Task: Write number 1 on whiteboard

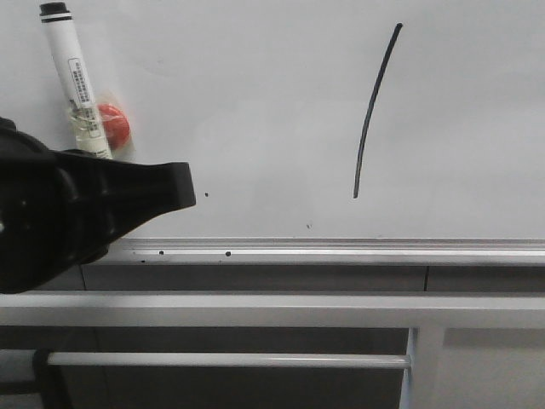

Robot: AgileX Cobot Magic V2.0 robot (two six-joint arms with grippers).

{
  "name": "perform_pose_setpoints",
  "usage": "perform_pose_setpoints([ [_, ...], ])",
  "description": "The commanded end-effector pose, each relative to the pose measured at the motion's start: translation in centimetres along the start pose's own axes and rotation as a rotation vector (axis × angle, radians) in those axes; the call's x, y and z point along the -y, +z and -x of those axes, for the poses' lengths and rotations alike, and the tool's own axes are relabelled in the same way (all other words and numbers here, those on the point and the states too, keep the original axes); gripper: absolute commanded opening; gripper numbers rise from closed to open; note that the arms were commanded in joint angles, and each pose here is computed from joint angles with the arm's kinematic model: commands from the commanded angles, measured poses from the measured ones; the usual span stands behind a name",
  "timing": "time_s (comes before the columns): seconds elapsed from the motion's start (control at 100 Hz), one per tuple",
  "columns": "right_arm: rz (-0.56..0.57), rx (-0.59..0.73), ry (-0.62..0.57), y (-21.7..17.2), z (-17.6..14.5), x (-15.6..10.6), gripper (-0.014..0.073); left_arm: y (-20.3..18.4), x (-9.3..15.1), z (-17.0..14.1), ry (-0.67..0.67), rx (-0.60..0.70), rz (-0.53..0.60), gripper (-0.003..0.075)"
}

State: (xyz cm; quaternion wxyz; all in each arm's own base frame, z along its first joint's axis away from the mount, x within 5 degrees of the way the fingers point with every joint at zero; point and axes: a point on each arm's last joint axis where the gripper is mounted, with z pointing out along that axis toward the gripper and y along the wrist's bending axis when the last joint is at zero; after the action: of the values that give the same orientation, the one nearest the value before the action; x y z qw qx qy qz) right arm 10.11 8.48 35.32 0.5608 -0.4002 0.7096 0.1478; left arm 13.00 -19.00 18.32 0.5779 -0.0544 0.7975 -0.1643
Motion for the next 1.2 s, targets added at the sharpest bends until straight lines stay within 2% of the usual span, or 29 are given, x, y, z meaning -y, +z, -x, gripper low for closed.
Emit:
perform_pose_setpoints([
  [0.0,-0.048,0.075,-0.013,-0.49,1.23,0.53,-0.0063,-0.05,0.57,1.51,-0.031,0.100,-0.023,-0.0020],
  [0.52,-0.044,0.070,-0.013,-0.48,1.18,0.49,-0.0063,-0.01,0.70,1.01,-0.029,0.045,-0.037,-0.0015],
  [0.59,-0.044,0.070,-0.013,-0.48,1.18,0.49,-0.0063,-0.01,0.69,1.03,-0.029,0.048,-0.036,0.0025],
  [0.76,-0.044,0.070,-0.013,-0.48,1.18,0.49,-0.0063,-0.03,0.62,1.30,-0.030,0.078,-0.029,0.0221],
  [0.85,-0.042,0.068,-0.013,-0.48,1.16,0.48,-0.0063,-0.03,0.60,1.37,-0.030,0.085,-0.027,0.0288],
  [1.19,-0.038,0.063,-0.013,-0.48,1.12,0.44,-0.0063,-0.08,0.59,1.50,-0.030,0.102,-0.025,0.0307],
])
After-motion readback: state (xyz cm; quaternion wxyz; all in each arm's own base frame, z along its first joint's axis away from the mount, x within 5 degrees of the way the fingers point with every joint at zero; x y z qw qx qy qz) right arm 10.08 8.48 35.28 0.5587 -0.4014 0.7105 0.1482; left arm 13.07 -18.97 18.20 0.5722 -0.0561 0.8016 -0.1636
